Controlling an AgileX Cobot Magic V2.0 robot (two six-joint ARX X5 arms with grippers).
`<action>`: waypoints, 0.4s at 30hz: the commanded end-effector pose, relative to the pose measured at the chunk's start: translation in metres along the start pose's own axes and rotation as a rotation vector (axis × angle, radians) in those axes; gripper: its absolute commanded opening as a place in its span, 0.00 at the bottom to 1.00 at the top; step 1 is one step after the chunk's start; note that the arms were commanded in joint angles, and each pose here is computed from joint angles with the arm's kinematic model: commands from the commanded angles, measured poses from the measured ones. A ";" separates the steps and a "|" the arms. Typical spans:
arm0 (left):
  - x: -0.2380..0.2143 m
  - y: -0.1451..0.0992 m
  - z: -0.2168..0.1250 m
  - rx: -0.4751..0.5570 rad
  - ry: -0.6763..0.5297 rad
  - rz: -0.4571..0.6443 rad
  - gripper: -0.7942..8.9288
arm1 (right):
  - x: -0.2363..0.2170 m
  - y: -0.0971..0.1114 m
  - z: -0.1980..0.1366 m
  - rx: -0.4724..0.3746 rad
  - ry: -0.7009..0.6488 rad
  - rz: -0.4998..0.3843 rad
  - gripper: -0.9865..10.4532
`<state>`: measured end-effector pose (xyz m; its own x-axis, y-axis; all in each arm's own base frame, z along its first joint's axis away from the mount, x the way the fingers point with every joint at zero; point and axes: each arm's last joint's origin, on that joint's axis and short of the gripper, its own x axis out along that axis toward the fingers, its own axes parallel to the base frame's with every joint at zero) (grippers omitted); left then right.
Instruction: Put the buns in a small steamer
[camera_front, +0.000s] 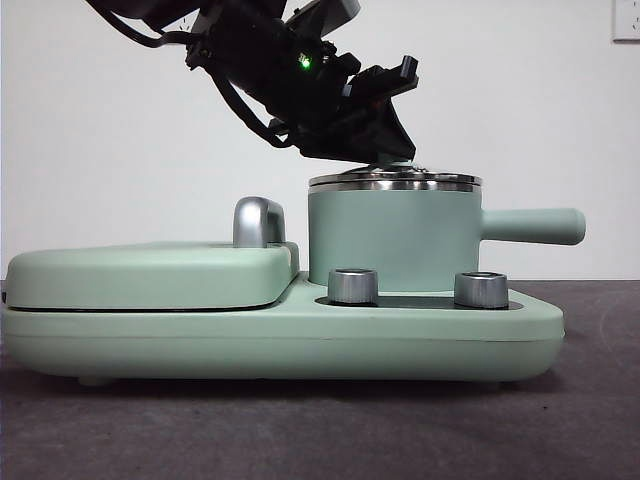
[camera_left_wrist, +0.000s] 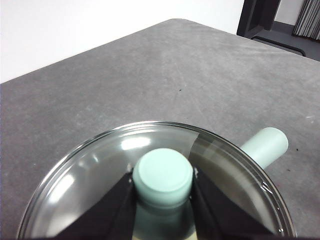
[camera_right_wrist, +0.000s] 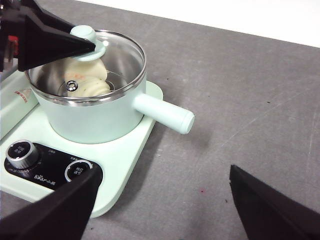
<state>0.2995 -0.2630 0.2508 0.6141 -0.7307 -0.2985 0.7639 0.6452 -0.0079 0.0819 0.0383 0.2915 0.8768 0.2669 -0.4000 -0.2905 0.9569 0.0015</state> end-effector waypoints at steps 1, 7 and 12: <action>0.006 -0.005 -0.019 -0.012 0.107 -0.018 0.09 | -0.001 0.000 0.003 0.011 -0.012 0.005 0.44; 0.005 -0.005 -0.016 -0.011 0.096 -0.016 0.09 | -0.001 0.000 0.003 0.011 -0.012 0.005 0.44; 0.004 -0.005 -0.014 -0.010 0.089 -0.015 0.14 | -0.001 0.000 0.003 0.011 -0.011 0.005 0.44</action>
<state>0.2988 -0.2624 0.2518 0.6149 -0.7278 -0.3036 0.7623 0.6472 -0.0078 0.0819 0.0383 0.2915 0.8767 0.2668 -0.4004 -0.2905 0.9569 0.0014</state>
